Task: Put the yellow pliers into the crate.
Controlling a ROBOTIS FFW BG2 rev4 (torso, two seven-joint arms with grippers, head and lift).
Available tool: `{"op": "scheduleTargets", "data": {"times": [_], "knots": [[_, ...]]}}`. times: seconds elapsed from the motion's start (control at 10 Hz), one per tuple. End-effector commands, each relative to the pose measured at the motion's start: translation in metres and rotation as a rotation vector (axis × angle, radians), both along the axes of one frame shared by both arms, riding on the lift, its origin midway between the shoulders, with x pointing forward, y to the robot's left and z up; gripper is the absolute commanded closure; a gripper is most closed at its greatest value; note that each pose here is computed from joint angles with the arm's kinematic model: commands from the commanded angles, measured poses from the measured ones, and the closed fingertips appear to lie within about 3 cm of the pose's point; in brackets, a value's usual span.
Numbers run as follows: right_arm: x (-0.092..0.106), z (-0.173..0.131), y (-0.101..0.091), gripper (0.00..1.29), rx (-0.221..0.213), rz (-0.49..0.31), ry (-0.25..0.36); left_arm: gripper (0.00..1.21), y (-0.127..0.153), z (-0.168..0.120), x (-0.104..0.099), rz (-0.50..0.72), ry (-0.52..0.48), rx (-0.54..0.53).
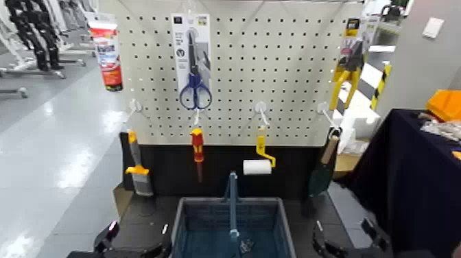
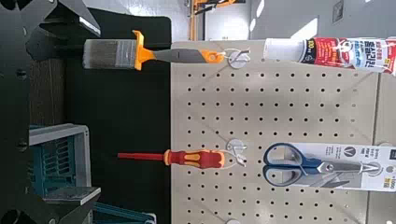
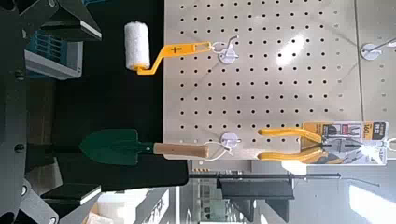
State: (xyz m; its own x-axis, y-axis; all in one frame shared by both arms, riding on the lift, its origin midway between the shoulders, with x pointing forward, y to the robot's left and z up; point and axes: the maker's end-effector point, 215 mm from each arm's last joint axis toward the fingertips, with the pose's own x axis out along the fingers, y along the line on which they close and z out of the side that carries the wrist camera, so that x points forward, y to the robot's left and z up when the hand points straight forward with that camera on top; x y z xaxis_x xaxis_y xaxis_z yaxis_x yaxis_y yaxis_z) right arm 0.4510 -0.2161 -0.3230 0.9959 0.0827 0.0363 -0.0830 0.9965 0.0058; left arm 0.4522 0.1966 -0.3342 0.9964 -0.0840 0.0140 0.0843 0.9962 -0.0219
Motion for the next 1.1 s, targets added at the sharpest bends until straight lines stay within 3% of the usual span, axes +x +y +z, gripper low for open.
{"op": "scheduleTargets", "data": {"times": [0.1,0.7,1.1], "knots": [[0.021,0.025,-0.027,0.17,-0.02,0.005,-0.032,0.12,-0.002,0.002,0.001,-0.004,-0.004,-0.002],[0.06,0.084,-0.069,0.17,-0.051,0.055,-0.109,0.13,-0.009,0.003,0.006,-0.023,-0.005,-0.006],[0.093,0.126,-0.081,0.17,-0.084,0.112,-0.162,0.13,-0.011,0.005,0.009,-0.034,-0.01,-0.005]]}}
